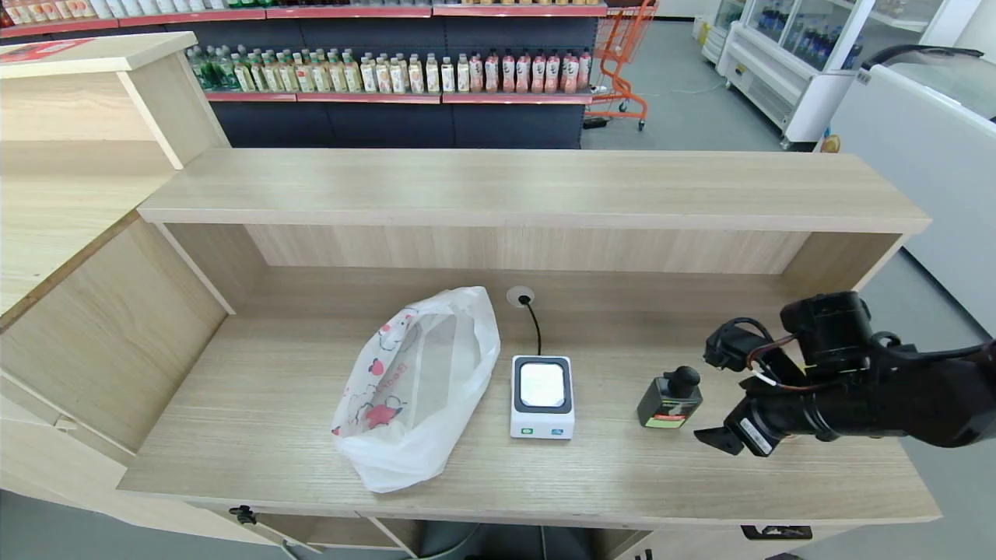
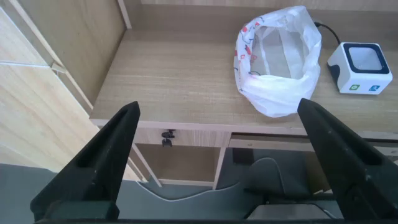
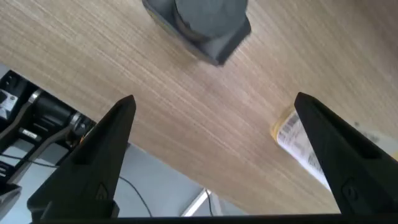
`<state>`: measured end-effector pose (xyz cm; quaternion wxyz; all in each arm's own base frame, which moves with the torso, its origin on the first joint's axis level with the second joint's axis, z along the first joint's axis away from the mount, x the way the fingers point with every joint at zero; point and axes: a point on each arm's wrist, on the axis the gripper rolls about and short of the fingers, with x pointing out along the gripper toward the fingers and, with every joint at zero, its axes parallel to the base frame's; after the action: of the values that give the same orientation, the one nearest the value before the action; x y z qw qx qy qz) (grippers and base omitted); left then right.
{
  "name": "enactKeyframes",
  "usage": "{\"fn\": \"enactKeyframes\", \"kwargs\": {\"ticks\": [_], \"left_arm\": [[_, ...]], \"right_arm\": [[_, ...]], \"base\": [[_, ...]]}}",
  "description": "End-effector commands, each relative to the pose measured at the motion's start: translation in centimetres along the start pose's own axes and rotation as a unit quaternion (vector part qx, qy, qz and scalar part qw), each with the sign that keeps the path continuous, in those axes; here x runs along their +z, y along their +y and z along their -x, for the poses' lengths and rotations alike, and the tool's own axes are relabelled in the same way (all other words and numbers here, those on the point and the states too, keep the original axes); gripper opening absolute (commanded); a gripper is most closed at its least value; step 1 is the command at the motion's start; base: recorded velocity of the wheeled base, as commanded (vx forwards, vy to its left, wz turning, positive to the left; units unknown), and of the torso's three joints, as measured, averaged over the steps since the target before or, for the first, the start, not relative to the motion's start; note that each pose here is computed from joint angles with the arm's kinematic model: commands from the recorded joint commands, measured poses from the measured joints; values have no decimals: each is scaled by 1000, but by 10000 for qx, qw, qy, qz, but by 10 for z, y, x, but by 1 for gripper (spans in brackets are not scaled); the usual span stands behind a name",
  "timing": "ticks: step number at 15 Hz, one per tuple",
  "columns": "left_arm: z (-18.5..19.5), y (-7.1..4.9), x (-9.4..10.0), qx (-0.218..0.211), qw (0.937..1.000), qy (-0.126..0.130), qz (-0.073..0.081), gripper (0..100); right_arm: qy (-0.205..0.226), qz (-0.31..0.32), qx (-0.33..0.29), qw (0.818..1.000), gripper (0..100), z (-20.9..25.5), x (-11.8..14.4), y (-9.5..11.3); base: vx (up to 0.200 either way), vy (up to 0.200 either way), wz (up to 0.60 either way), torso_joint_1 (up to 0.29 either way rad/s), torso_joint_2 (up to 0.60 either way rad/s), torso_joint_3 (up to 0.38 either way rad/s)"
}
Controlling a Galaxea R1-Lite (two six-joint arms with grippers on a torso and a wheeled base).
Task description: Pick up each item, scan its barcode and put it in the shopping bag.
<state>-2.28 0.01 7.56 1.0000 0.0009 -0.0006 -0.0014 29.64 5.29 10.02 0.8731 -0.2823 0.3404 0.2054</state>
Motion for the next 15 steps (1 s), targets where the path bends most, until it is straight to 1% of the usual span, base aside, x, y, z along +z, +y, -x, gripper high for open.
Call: {"fn": "enactKeyframes", "kwargs": {"ticks": [1, 2, 3, 6, 8, 9, 11, 12, 15], "left_arm": [[0, 0, 0, 6, 10000, 6, 1, 100], [0, 0, 0, -2, 10000, 6, 1, 100], [0, 0, 0, 6, 10000, 6, 1, 100], [0, 0, 0, -2, 10000, 6, 1, 100], [0, 0, 0, -2, 10000, 6, 1, 100], [0, 0, 0, 6, 10000, 6, 1, 100], [0, 0, 0, -2, 10000, -1, 1, 100], [0, 0, 0, 6, 10000, 6, 1, 100], [0, 0, 0, -2, 10000, 6, 1, 100]], "right_arm": [[-236, 259, 240, 9991, 100, -37, 14, 6], [-296, 341, 259, 9986, 100, -40, 16, 7], [-494, 616, 305, 9964, 100, -50, 19, 8], [-616, 916, 426, 9930, 100, -65, 20, 10], [-640, 947, 477, 9923, 100, -71, 21, 14], [-705, 948, 454, 9920, 100, -74, 23, 14], [-933, 955, 620, 9891, 100, -76, 25, 14], [-1031, 972, 730, 9872, 0, -77, 26, 13], [-1017, 945, 737, 9876, 0, -71, 23, 14]], "base": [[0, 0, 0, 0, 0, 0], [0, 0, 0, 0, 0, 0], [0, 0, 0, 0, 0, 0], [0, 0, 0, 0, 0, 0], [0, 0, 0, 0, 0, 0], [0, 0, 0, 0, 0, 0], [0, 0, 0, 0, 0, 0], [0, 0, 0, 0, 0, 0], [0, 0, 0, 0, 0, 0]]}}
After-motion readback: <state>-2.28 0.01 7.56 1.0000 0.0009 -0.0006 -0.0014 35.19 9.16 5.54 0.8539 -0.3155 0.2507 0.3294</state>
